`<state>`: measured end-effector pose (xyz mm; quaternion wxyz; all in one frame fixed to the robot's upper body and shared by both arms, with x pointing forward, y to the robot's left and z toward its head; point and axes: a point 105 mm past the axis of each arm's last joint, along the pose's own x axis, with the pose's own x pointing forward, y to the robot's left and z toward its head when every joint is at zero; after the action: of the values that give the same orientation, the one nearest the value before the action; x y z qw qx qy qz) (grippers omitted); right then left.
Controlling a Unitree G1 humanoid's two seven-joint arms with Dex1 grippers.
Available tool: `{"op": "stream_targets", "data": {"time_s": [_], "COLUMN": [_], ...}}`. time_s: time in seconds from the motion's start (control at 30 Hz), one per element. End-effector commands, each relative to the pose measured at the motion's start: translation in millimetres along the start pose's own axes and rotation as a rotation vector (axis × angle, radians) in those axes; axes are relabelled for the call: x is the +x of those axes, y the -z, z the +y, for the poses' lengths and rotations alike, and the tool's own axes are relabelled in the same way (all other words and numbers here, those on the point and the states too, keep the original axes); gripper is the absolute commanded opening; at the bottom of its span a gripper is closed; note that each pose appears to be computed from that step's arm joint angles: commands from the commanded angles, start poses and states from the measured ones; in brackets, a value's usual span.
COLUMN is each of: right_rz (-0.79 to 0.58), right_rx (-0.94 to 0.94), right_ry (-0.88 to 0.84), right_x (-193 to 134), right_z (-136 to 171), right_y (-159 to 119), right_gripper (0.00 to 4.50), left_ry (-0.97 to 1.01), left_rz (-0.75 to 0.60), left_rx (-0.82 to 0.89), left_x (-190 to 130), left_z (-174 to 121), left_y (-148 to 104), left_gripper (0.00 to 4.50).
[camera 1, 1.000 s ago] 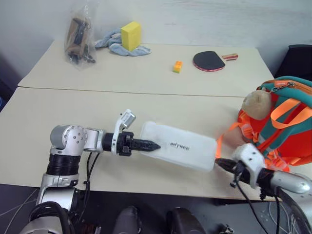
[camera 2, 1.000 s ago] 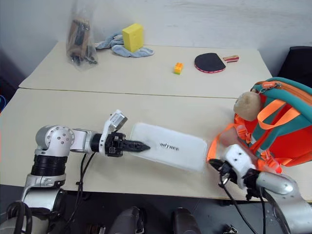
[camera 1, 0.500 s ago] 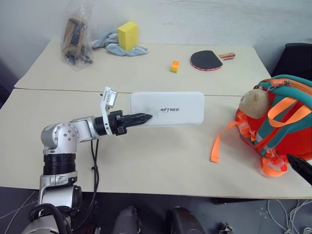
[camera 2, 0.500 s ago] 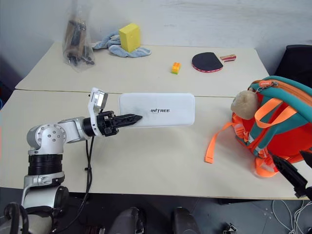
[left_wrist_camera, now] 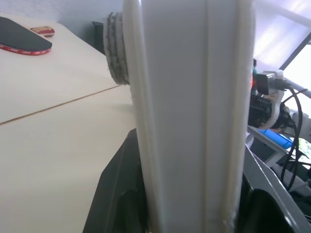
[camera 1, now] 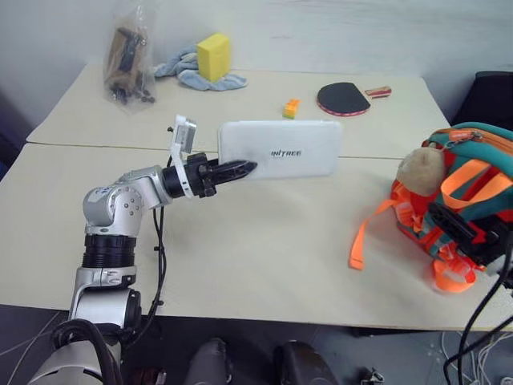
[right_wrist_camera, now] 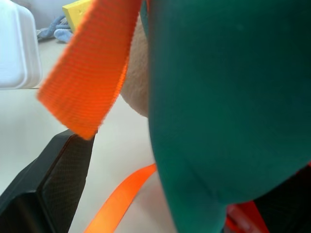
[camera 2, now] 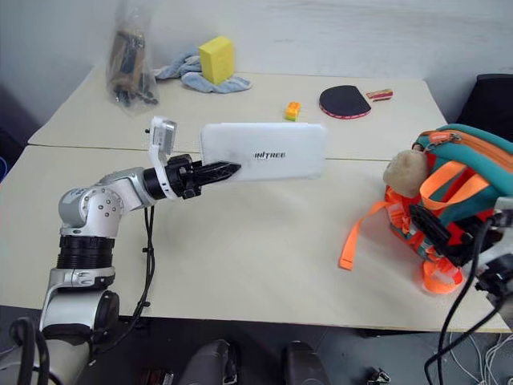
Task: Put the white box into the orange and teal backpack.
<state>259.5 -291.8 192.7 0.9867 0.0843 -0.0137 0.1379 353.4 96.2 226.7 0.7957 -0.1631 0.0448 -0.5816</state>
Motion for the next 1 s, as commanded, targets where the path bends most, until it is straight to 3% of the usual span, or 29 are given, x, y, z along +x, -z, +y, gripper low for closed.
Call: {"op": "stream_targets", "data": {"time_s": [0.03, 0.23, 0.33, 0.43, 0.63, 0.77, 1.0], "right_rz": [-0.030, 0.003, 0.038, 0.077, 0.146, 0.193, 0.253], "right_rx": [-0.025, -0.061, -0.076, -0.094, -0.131, -0.130, -0.031], "right_ry": [-0.018, -0.202, -0.383, -0.547, -0.811, -0.981, -1.127], "right_x": [9, 10, 12, 13, 12, -3, -40], "right_z": [2, 27, 58, 87, 136, 162, 174], "right_y": [-6, -11, -15, -15, -20, -29, -49], "right_gripper": [3.89, 1.81, 0.75, 0.00, 0.00, 0.00, 0.00], "left_ry": [-0.041, -0.089, -0.107, -0.118, 0.039, 0.100, 0.191], "left_rz": [-0.068, -0.105, -0.111, -0.115, -0.069, -0.077, -0.096], "left_rx": [0.070, 0.086, 0.094, 0.108, 0.207, 0.241, 0.279], "left_x": [0, -1, -5, -7, -8, -15, -31], "left_z": [4, 11, 13, 15, -9, -16, -27], "left_y": [-23, -32, -36, -41, -48, -66, -91], "left_gripper": [1.42, 1.42, 1.42, 1.42, 1.42, 1.42, 1.42]}}
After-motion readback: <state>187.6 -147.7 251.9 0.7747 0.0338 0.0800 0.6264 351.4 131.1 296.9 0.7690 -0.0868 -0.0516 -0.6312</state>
